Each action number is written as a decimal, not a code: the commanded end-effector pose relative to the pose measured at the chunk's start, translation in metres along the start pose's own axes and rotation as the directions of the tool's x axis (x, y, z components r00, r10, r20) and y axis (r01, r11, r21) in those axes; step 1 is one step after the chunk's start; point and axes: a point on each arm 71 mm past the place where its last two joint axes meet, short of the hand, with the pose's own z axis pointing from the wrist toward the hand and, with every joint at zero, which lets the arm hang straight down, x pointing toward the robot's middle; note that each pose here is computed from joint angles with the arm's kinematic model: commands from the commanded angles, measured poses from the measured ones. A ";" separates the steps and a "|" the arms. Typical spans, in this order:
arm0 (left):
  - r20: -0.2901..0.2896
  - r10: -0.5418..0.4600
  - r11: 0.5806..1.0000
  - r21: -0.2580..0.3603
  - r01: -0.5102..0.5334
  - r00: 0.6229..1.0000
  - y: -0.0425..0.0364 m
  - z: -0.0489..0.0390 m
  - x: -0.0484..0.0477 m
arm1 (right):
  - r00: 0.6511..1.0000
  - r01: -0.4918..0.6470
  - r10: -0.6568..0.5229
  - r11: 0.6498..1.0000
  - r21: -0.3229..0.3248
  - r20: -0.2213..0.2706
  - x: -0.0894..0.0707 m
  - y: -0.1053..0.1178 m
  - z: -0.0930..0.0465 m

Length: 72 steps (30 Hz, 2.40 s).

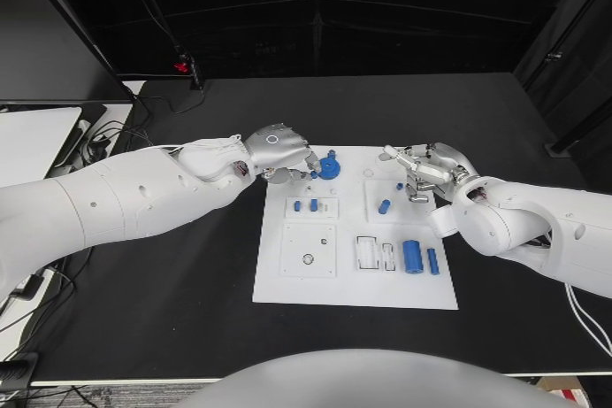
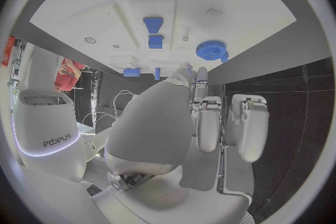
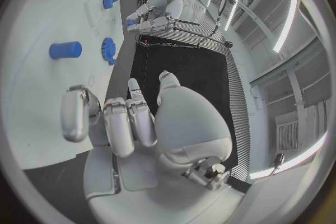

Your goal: Assemble the parts on the task board

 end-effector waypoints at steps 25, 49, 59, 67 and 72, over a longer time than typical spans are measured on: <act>-0.181 -0.061 0.996 -0.076 0.048 0.982 0.0086 0.0030 0.0159 | 1.000 -0.003 0.003 1.000 -0.005 -0.012 0.002 0.000 -0.001; -0.224 -0.077 0.996 -0.054 0.066 0.972 0.0033 0.0098 0.0220 | 1.000 -0.003 0.003 1.000 -0.003 -0.013 0.002 -0.001 -0.001; -0.258 -0.089 0.996 -0.053 0.078 0.962 0.0033 0.0089 0.0250 | 1.000 -0.004 0.004 1.000 -0.003 -0.013 0.002 -0.001 -0.001; -0.267 -0.091 0.996 -0.045 0.082 0.959 0.0019 0.0114 0.0264 | 1.000 -0.004 0.004 1.000 -0.003 -0.015 0.002 -0.001 -0.001; -0.271 -0.093 0.995 -0.044 0.084 0.958 0.0011 0.0125 0.0270 | 1.000 -0.004 0.004 1.000 -0.004 -0.014 0.003 0.000 -0.001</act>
